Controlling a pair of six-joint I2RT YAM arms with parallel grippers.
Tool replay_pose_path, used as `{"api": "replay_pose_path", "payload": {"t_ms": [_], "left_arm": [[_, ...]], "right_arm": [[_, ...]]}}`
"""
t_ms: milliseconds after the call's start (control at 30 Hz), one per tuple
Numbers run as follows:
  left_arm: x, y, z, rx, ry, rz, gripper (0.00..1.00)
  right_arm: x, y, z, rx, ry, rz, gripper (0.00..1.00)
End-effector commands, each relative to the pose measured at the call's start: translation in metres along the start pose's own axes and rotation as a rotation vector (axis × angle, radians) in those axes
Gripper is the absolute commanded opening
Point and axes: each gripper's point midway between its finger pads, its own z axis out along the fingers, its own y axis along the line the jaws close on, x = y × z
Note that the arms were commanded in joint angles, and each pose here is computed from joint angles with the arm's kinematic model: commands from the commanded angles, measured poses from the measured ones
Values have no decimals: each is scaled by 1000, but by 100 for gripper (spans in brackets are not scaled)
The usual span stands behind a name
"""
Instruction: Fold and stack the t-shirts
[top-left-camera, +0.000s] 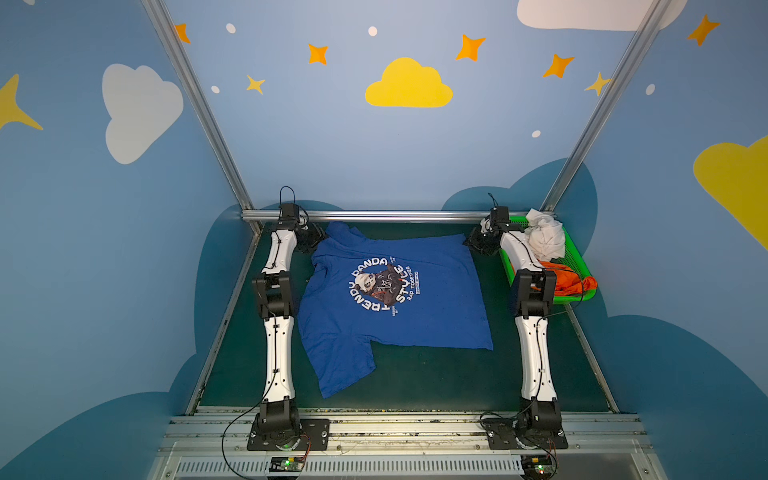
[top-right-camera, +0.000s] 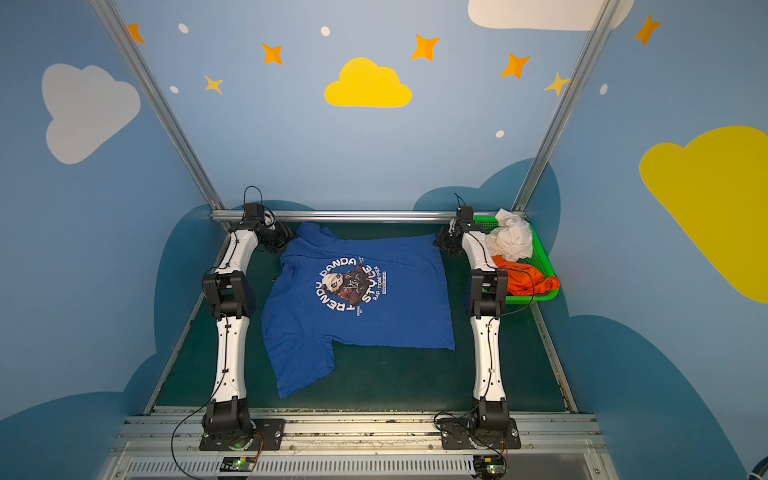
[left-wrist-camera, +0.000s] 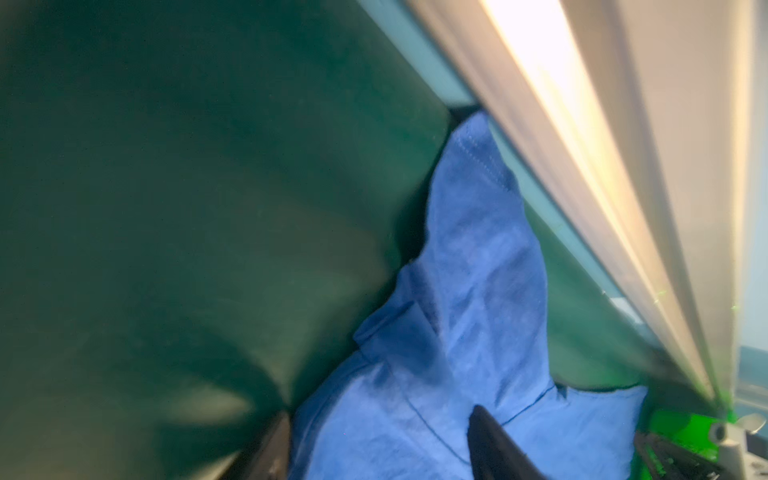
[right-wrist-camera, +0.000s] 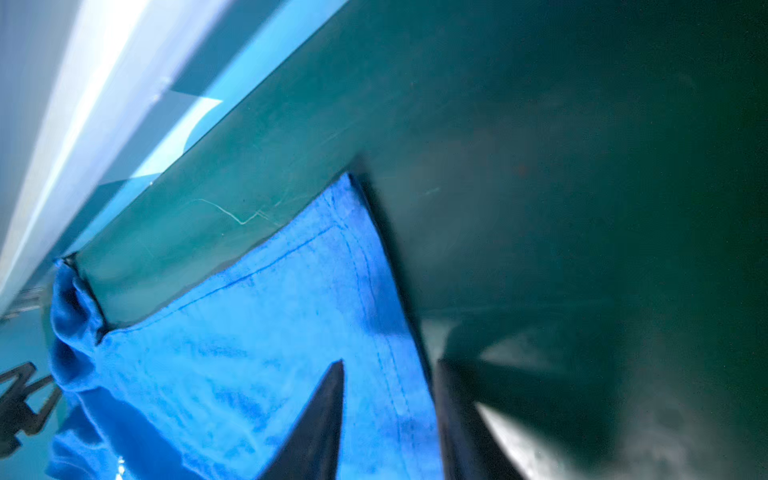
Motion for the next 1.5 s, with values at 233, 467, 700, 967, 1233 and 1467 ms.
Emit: {"api": "replay_pose_path", "payload": {"t_ms": [233,467,700,967,1233,1467], "left_arm": [[0,-2,14,35,-6,14,27],[-10,-15,-3,41,-40,46,5],[-18,-35,-28,51,-69,97,5],[-24,-56,-54,68,-100,137,5],[-22,-69,-68,75,-100,164,5],[-12,-69,-76,52,-74,186,5]], "right_arm": [[8,-8,17,-26,29,32,1],[4,3,6,-53,24,13,0],[-6,21,-18,-79,-14,-30,0],[-12,37,-46,-73,-65,-83,0],[-8,38,-59,-47,-72,-116,0],[2,41,-69,-45,-62,-144,0]]}}
